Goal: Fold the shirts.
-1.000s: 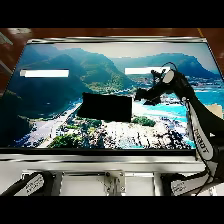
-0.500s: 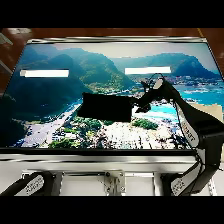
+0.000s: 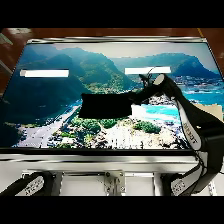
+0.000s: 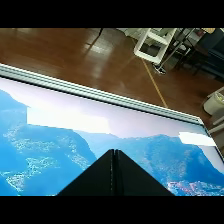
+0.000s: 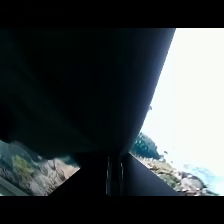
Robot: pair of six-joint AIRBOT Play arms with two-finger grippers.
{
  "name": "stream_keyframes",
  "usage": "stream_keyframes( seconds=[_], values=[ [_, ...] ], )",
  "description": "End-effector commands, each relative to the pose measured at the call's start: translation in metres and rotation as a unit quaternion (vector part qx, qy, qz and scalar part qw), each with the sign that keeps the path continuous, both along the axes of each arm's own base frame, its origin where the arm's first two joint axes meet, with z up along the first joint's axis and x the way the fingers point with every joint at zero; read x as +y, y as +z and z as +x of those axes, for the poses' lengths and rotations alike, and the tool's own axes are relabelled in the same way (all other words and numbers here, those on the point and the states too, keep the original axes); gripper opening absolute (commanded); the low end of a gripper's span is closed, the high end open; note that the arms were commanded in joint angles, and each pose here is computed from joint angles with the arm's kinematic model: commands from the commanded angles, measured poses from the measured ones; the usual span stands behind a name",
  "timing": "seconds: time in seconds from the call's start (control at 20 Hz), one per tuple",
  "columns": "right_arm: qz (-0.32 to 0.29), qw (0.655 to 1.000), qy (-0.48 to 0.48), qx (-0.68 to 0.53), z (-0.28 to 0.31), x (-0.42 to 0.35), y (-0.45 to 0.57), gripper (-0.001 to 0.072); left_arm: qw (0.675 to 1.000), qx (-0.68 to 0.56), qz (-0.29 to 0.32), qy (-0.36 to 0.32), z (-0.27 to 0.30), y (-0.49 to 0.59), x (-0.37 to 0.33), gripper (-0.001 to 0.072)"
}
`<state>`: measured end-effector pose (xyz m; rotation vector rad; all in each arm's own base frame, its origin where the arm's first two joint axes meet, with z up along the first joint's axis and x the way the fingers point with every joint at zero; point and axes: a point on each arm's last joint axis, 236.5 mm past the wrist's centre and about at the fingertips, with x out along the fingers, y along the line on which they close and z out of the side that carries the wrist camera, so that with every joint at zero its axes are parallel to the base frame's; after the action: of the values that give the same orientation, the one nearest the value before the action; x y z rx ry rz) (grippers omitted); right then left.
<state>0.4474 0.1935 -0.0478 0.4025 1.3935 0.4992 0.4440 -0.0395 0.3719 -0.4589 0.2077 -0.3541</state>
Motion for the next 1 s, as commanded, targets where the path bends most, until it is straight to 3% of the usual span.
stream_keyframes(
  seconds=[0.0,0.15,0.4,0.6,0.95],
  values=[
    [-0.014,0.993,-0.033,-0.109,0.033,-0.055,0.086,0.0059,1.0,0.0,-0.002,-0.003,0.002,-0.001,-0.003,0.0038],
    [-0.027,0.976,-0.13,-0.173,0.032,-0.148,0.165,0.0059,1.0,0.002,-0.002,-0.003,0.004,-0.003,-0.003,0.0038],
    [-0.068,0.939,-0.265,-0.209,-0.028,-0.284,0.238,0.0059,1.0,0.004,-0.002,-0.004,0.004,-0.004,-0.003,0.0038],
    [-0.176,0.887,-0.387,-0.18,-0.093,-0.402,0.24,0.0059,1.0,0.009,0.0,-0.009,0.003,-0.007,-0.006,0.0038],
    [-0.199,0.852,-0.482,-0.047,-0.185,-0.459,0.207,0.0059,0.999,0.017,0.003,-0.034,-0.001,-0.011,-0.024,0.0038]
  ],
)
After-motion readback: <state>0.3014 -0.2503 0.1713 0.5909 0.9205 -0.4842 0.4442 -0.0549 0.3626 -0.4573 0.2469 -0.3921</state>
